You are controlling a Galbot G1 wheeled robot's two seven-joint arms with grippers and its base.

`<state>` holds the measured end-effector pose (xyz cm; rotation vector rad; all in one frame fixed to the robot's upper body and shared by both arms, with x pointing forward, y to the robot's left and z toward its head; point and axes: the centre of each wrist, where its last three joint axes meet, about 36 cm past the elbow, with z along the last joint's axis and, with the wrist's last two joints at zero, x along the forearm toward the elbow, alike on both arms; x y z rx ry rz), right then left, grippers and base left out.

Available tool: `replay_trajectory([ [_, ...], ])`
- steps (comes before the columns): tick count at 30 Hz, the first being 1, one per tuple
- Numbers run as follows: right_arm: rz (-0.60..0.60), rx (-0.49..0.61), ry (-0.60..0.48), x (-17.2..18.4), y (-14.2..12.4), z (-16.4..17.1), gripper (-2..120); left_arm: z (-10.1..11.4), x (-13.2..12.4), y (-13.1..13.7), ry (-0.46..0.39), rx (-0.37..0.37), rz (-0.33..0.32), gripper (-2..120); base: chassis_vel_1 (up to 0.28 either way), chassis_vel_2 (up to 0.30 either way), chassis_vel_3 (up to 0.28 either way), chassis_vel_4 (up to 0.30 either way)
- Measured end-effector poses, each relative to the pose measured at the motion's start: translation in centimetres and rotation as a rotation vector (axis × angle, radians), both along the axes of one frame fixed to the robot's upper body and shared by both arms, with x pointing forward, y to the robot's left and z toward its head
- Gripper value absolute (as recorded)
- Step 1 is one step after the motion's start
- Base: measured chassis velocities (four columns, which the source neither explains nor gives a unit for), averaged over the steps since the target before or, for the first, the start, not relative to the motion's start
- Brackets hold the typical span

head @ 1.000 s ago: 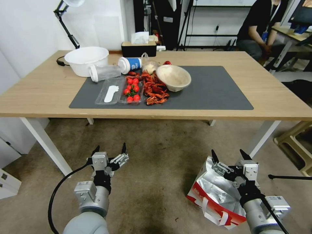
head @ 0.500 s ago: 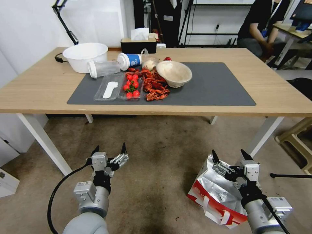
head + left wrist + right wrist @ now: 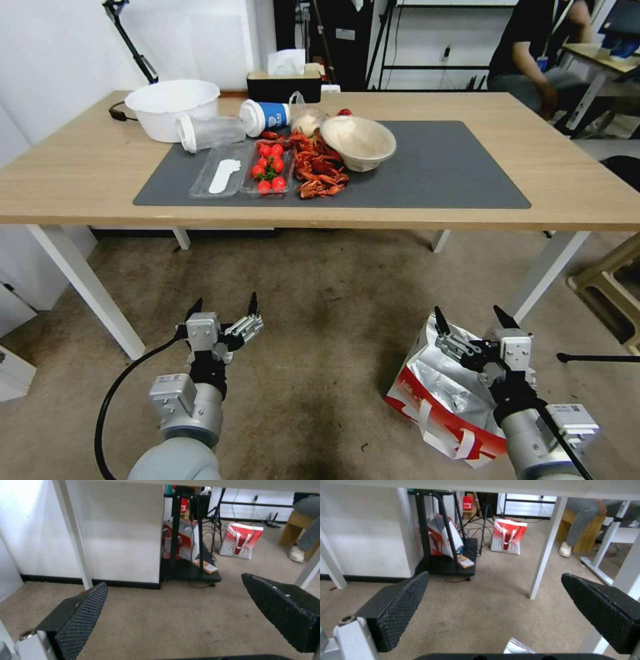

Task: Pick up the food delivery bag from the floor and place it on the table.

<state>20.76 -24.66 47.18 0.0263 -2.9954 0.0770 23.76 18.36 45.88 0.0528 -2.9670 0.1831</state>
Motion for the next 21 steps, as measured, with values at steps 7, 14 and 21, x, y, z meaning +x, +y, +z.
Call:
replay_trajectory([
  [7, 0.004, 0.001, 0.005, -0.18, -0.07, 0.16, 100, 0.07, -0.03, -0.06, -0.002, -0.001, -0.004, 100, 0.0, 0.0, 0.0, 0.0],
  [14, 0.005, -0.003, 0.008, -0.25, -0.17, 0.18, 100, -0.04, 0.21, 0.01, -0.007, 0.005, -0.013, 100, 0.0, 0.0, 0.0, 0.0],
  [21, 0.011, -0.002, 0.007, -0.3, -0.14, 0.33, 100, -0.01, 0.02, 0.07, -0.004, 0.005, -0.021, 100, 0.0, 0.0, 0.0, 0.0],
])
